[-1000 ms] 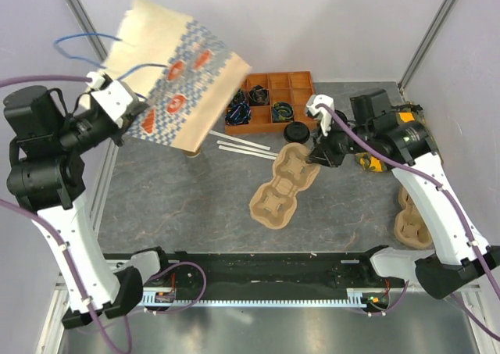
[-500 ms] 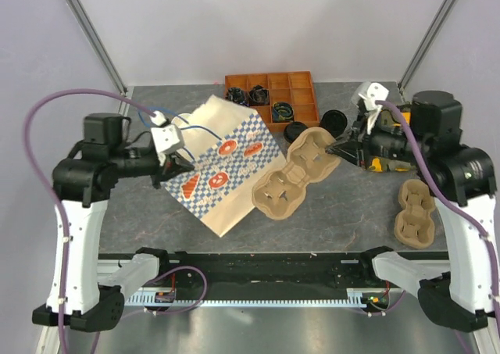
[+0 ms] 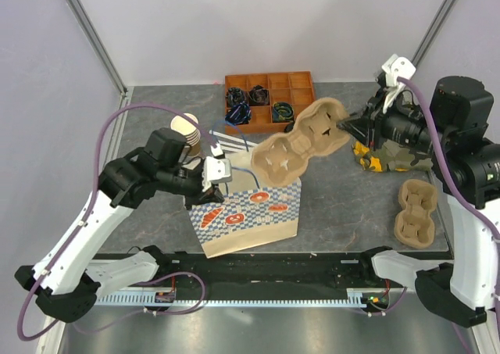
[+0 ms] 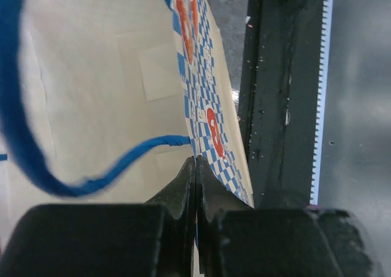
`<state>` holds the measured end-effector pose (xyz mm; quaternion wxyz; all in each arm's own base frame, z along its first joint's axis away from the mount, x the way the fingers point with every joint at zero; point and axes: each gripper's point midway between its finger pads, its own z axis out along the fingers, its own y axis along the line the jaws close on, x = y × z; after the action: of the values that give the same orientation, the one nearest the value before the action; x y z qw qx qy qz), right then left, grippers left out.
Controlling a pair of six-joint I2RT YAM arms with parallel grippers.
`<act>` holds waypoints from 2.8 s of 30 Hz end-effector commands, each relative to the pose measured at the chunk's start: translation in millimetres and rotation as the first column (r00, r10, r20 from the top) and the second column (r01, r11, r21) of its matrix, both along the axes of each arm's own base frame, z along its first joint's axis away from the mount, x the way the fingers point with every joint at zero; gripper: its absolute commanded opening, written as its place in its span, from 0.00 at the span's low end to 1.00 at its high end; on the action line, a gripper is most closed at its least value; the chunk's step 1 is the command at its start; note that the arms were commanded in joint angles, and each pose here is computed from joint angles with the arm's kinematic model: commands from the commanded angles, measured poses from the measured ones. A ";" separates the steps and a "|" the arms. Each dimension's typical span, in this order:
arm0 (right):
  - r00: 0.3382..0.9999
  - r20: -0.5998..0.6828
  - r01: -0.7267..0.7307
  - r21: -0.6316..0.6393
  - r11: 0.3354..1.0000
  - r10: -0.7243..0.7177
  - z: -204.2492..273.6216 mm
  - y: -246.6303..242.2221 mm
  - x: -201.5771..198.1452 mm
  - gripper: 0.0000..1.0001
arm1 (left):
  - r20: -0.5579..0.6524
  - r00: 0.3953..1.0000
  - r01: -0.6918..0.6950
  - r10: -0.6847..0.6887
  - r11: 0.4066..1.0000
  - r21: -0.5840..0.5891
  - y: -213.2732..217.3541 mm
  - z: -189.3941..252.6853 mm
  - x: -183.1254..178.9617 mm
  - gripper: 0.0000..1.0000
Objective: Pack the takeout coffee
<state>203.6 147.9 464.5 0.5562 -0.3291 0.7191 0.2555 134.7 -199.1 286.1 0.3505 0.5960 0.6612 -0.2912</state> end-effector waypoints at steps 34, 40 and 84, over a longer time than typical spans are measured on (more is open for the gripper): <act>0.950 -0.239 0.214 0.033 0.976 -0.200 -49.3 -13.2 15.1 0.00 | 0.229 0.844 -0.388 0.485 0.847 -0.365 -0.7 157.7 107.4 0.98; 0.941 -0.277 0.202 0.010 0.979 -0.192 -58.6 -10.2 20.2 0.00 | 0.347 0.884 -0.233 0.312 0.940 -0.251 -24.5 129.3 127.4 0.98; 0.999 -0.019 -0.050 -0.399 0.915 0.046 -56.1 98.1 68.6 0.00 | -0.645 0.442 -0.879 0.623 0.446 -0.171 11.5 51.7 90.2 0.02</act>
<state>308.4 227.8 411.3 0.4820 -0.3832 0.7834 0.0837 228.6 -180.6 321.4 0.3933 0.0273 0.8494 -0.3509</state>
